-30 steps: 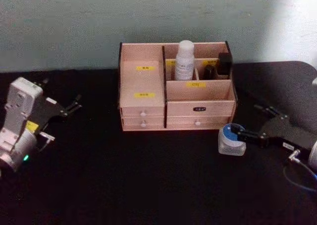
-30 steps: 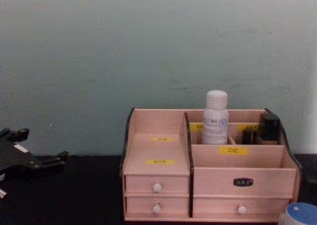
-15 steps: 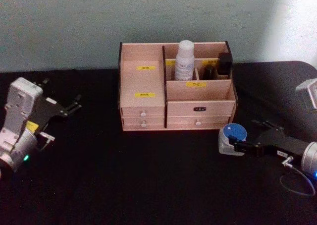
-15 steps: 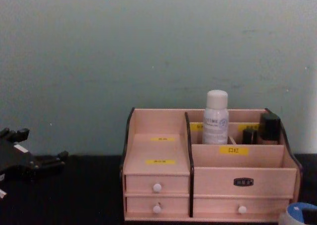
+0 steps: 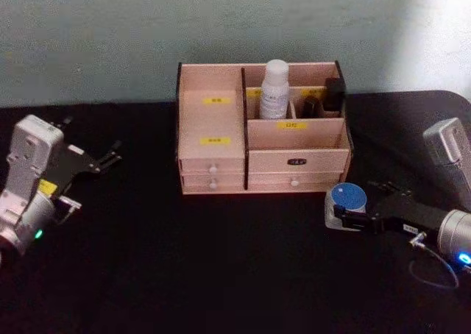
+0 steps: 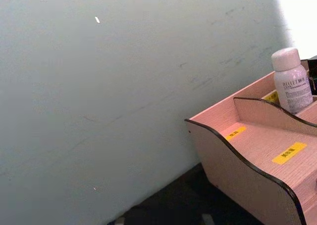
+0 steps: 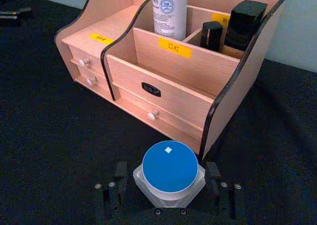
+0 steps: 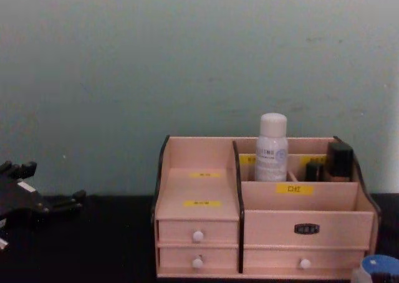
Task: Pick up the facial cleanser and watermelon frost from the table and place them into the tiered storage box.
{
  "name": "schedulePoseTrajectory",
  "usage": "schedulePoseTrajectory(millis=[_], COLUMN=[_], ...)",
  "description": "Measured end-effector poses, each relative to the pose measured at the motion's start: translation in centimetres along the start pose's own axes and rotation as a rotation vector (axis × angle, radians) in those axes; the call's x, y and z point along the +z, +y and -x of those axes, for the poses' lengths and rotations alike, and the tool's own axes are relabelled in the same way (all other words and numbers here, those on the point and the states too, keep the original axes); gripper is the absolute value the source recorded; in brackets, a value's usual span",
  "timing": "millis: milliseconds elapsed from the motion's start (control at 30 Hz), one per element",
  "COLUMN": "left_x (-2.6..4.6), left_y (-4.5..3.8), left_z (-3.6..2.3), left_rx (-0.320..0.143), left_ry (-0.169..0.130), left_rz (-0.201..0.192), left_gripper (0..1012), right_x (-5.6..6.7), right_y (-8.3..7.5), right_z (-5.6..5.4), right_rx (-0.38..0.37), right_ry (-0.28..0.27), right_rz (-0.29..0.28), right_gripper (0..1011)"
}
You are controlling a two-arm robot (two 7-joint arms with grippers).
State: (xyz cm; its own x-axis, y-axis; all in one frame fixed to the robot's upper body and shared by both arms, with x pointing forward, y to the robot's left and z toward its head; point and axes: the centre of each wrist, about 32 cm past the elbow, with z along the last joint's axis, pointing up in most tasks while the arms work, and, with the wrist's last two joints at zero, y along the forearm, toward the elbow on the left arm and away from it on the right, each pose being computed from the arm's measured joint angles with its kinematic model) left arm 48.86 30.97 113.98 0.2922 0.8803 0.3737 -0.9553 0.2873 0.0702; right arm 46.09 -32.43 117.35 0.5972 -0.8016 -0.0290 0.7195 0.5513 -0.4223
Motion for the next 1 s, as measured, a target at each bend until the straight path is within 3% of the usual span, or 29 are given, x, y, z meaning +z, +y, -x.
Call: schedulePoseTrajectory(millis=[1000], left_x=[0.00], left_y=[0.00], left_z=[0.00], left_rx=[0.000], left_ry=[0.000], left_rz=[0.000], left_gripper=[1001], right_x=[-0.4], right_y=[1.6], right_z=[-0.4], right_rx=[0.003], right_ry=[-0.010], right_rz=[0.028], right_gripper=[1000])
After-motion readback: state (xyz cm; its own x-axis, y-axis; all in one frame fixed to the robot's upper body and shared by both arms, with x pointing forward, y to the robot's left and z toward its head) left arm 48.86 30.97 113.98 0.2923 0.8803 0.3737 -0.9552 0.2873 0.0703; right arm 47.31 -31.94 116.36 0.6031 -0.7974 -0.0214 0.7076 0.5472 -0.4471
